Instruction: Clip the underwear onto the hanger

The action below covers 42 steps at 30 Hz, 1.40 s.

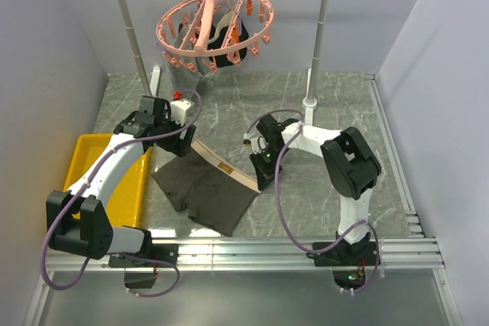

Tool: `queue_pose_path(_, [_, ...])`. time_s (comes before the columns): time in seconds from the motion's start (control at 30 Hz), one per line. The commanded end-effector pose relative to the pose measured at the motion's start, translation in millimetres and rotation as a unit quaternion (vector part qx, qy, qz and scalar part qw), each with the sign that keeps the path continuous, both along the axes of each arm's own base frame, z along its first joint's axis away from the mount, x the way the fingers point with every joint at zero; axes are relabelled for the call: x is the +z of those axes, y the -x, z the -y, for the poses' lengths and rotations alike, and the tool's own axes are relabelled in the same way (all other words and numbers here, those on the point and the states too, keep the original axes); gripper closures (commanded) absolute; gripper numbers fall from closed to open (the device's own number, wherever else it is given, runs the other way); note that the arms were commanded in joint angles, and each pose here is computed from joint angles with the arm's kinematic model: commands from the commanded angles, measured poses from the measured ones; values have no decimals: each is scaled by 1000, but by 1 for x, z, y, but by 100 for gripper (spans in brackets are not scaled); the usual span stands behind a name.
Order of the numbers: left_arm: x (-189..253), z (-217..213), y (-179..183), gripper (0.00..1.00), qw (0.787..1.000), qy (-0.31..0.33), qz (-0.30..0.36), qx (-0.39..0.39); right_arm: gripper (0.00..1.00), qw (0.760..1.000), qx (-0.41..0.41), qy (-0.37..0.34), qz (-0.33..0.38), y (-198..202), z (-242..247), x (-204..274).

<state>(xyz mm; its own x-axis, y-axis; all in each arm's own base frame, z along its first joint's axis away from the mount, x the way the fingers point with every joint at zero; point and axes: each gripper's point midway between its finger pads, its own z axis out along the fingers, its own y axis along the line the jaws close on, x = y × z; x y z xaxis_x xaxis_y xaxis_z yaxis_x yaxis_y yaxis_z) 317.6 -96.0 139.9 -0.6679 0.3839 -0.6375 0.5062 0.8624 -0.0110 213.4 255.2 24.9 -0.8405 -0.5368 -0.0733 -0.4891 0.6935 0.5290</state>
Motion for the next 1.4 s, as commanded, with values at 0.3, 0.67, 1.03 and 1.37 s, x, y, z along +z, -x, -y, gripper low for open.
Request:
queue_pose_path(0.3, [-37,18,55,24,978,-36,-37,-203,100,949,98,93,284,-122,46,41])
queue_pose_path(0.67, [-48,28,77,29,972,-23,-28,-231,50,896,25,181,404,-166,62,89])
queue_pose_path(1.03, [-72,27,32,30,976,-65,-8,-208,44,967,15,10,256,-68,25,98])
queue_pose_path(1.37, [-109,15,79,30,962,-89,-85,-243,44,950,-35,-39,309,-86,47,155])
